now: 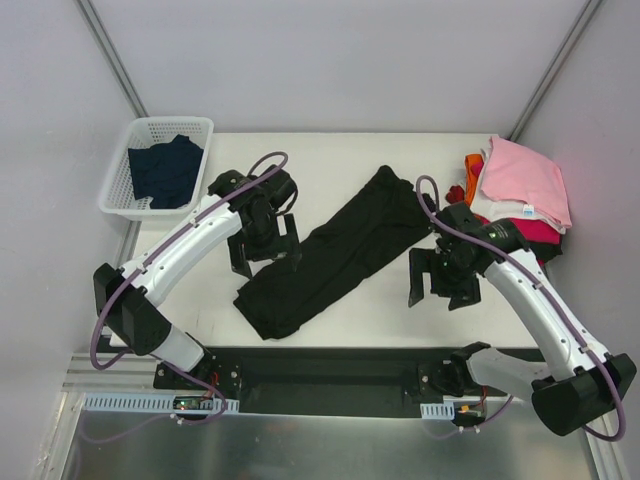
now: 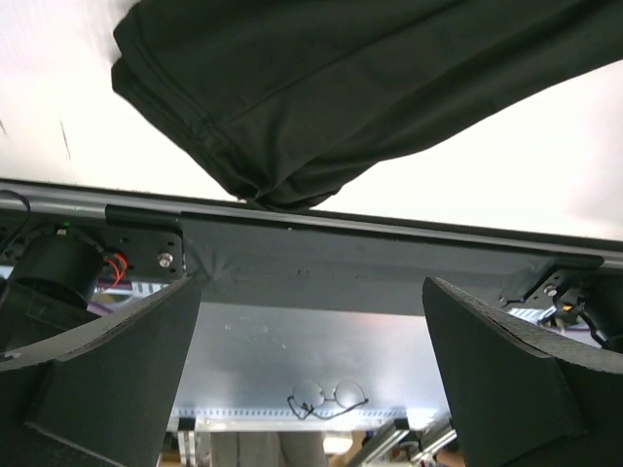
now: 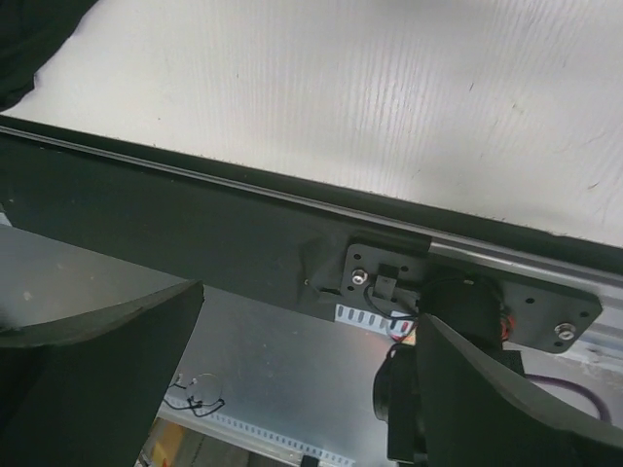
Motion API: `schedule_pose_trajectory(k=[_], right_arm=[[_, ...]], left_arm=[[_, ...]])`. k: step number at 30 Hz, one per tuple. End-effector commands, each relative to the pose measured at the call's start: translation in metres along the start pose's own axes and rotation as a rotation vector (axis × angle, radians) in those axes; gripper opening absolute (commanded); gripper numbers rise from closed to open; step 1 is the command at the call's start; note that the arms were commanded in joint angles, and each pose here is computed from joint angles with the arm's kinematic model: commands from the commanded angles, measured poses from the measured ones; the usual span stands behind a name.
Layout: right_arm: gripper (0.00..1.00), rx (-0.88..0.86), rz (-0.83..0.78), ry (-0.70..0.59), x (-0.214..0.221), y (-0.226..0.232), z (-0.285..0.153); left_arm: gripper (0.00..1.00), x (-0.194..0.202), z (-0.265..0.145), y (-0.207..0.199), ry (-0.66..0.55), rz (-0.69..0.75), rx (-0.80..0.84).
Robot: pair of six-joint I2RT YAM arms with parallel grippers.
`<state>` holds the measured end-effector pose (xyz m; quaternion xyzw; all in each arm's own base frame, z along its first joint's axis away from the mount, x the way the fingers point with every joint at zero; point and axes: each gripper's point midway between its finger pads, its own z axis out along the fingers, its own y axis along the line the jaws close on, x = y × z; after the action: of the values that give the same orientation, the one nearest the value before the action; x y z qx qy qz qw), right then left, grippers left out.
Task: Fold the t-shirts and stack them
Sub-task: Rotate the tshirt 90 degrees
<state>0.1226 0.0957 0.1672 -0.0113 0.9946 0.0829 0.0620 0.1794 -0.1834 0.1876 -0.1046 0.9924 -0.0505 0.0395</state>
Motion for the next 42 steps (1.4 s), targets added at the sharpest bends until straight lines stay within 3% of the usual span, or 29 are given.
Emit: schedule_pose_trajectory(k=[1, 5, 8, 13, 15, 17, 21, 27, 32, 36, 37, 40, 42], right_arm=[[0.96, 0.044, 0.163, 0.079, 0.045, -0.012, -0.017], [0.96, -0.064, 0.196, 0.040, 0.046, 0.003, -0.012], [0.96, -0.001, 0.202, 0.062, 0.054, -0.010, -0.005], [0.96, 0.102, 0.143, -0.126, 0.034, -0.036, -0.018], [0.96, 0.083, 0.123, -0.121, 0.031, -0.031, -0.023], [0.96, 0.011, 0.124, -0.096, 0.029, -0.016, -0.020], [0.96, -0.060, 0.149, -0.087, 0.025, 0.000, -0.019], [0.96, -0.106, 0.179, -0.008, 0.029, 0.013, -0.010], [0.96, -0.293, 0.108, 0.008, 0.020, 0.046, 0.000], [0.96, -0.085, 0.081, -0.002, -0.004, 0.021, 0.000], [0.96, -0.029, 0.069, -0.014, -0.010, 0.013, -0.002], [0.96, 0.062, -0.016, -0.001, -0.038, 0.007, -0.001], [0.96, 0.082, -0.075, -0.002, -0.061, 0.012, -0.002]], left_arm=[[0.99, 0.036, -0.013, 0.031, 0.175, -0.009, -0.130], [0.99, 0.029, -0.033, 0.032, 0.100, -0.097, -0.053], [0.99, 0.023, -0.045, 0.053, -0.004, -0.156, -0.028], [0.99, 0.022, -0.071, 0.065, -0.184, -0.232, 0.159], [0.99, 0.021, -0.076, 0.078, -0.246, -0.278, 0.182], [0.99, 0.024, -0.073, 0.080, -0.229, -0.303, 0.201], [0.99, 0.026, -0.074, 0.075, -0.222, -0.249, 0.242], [0.99, 0.003, -0.098, 0.092, -0.445, -0.287, 0.244], [0.99, -0.017, -0.100, 0.098, -0.564, -0.375, 0.246], [0.99, -0.046, -0.103, 0.086, -0.681, -0.405, 0.318], [0.99, -0.048, -0.098, 0.079, -0.678, -0.310, 0.329], [0.99, -0.043, -0.047, 0.046, -0.443, -0.109, 0.325], [0.99, -0.040, -0.008, 0.036, -0.277, -0.058, 0.262]])
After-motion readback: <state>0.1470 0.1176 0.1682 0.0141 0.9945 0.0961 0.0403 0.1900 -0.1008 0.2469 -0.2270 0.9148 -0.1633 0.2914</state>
